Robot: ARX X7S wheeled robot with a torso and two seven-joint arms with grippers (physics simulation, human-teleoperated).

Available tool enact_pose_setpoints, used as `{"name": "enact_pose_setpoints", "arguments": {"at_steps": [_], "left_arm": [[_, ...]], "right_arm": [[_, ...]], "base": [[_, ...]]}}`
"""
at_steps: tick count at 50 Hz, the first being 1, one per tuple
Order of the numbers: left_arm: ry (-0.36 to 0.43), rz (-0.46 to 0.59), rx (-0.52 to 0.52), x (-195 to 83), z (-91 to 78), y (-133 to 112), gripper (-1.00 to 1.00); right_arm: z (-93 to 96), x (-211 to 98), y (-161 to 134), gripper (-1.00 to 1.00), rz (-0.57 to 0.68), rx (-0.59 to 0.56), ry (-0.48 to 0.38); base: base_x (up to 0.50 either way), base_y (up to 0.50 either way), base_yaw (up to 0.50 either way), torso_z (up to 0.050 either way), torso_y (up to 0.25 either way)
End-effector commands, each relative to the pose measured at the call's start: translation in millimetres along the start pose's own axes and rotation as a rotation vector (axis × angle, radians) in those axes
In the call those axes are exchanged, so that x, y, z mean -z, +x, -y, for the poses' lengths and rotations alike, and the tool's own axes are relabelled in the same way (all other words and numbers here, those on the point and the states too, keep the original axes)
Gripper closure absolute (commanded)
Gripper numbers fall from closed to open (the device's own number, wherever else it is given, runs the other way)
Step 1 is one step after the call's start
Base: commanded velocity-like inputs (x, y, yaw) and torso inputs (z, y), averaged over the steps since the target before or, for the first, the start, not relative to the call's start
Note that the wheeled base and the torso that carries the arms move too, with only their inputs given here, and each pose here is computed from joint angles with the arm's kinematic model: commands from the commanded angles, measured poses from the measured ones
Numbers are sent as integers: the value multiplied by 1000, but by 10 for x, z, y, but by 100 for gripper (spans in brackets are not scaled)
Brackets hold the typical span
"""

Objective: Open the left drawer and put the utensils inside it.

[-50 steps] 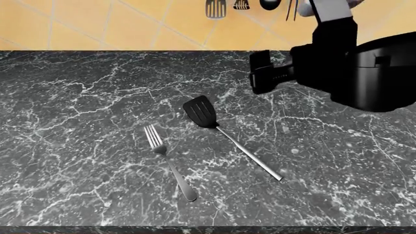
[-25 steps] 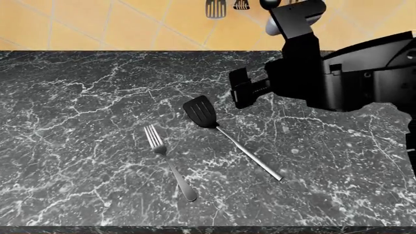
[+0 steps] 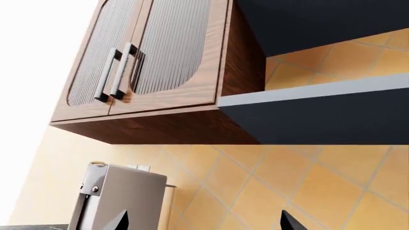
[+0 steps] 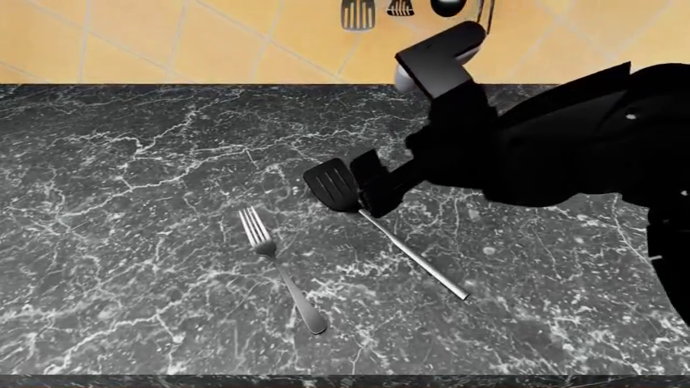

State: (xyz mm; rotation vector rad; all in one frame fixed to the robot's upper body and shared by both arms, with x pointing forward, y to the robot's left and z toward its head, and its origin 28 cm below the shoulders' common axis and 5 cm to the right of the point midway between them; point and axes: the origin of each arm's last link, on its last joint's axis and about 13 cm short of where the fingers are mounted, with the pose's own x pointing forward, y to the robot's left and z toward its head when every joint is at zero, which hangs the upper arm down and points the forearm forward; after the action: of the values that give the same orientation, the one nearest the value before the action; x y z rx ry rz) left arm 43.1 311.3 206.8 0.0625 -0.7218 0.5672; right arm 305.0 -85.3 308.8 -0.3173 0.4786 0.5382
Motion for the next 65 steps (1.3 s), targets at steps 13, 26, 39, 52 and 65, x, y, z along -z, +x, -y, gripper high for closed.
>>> {"name": "enact_pose_setpoints", "arguments": {"at_steps": [13,26,39,52,65], "left_arm": [[-2,-2,3,6,8,-1,-100],[-3,-5,4,13,17,-1,-100],[-2,-1,1,2,3,-4,-100],[-2,-2,3,4,5,-2,-100],[-1,0,2,0,-1,-5,-100]], "right_arm": [[-30,51,187,-100,-4,8,84],[-100,100,229,-100,-44,-27,100],[-145,100,308,-100,-68,-24,50],[-151,105,387,-100,-58,-31,58],[-189,141,450,-100,-63,-59,49]], "base": [[0,0,0,0,0],[0,0,0,0,0],[0,0,0,0,0],[0,0,0,0,0],[0,0,0,0,0]]}}
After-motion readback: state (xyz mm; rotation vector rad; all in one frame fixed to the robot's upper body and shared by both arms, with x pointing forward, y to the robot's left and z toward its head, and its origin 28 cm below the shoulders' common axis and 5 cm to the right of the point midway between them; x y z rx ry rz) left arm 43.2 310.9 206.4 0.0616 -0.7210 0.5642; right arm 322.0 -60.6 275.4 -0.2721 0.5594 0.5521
